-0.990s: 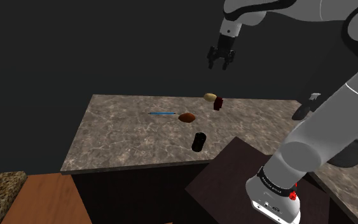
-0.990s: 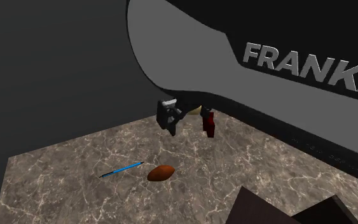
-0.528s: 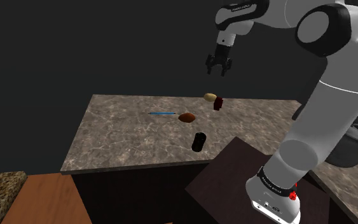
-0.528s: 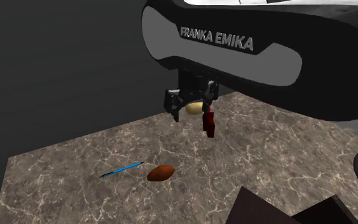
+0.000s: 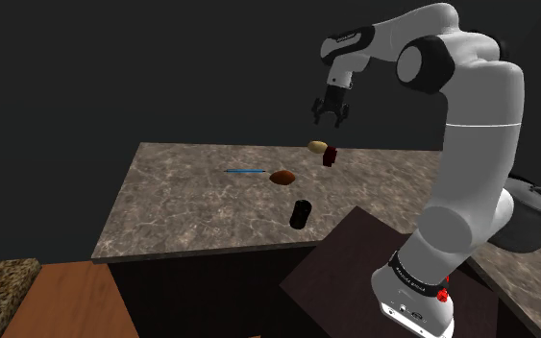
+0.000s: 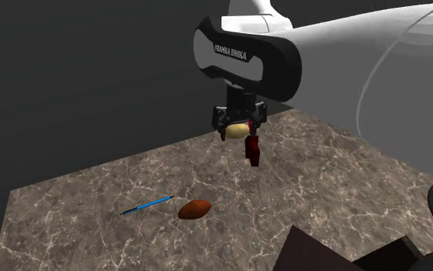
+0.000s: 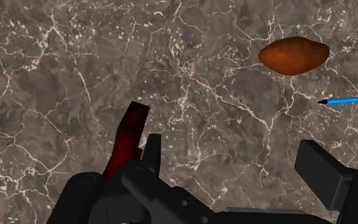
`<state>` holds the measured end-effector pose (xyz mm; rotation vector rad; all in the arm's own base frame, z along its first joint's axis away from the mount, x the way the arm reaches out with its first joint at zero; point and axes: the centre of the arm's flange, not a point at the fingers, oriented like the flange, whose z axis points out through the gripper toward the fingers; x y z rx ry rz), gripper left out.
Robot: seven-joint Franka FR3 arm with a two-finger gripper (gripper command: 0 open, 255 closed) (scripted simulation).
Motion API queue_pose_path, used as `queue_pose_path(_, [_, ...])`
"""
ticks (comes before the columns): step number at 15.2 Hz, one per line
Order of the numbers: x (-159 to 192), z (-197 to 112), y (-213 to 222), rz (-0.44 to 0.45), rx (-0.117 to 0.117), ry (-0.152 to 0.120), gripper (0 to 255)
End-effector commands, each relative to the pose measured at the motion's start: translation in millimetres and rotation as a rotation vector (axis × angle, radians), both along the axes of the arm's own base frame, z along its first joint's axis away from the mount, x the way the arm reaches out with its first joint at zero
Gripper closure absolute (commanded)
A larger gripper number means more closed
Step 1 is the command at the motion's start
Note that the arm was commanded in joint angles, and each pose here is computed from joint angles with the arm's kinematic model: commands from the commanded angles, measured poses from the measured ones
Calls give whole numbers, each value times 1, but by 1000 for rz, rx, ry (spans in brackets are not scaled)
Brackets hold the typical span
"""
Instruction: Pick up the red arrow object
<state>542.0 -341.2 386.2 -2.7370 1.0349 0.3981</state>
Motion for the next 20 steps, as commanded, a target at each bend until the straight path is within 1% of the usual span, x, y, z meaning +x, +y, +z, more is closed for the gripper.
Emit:
queue_pose_path(1, [3,-22,-22,-41,18,28,0])
queue_pose_path(6, [4,-78,-72,-143,60,96,0])
queue_pose_path(12, [-7,-147,-129,-264,111,178,0])
queue_pose_path(13, [-8,-152,-133,-272,115,183,0])
queue_pose_path(20, [-8,-192,-133,-272,115,183,0])
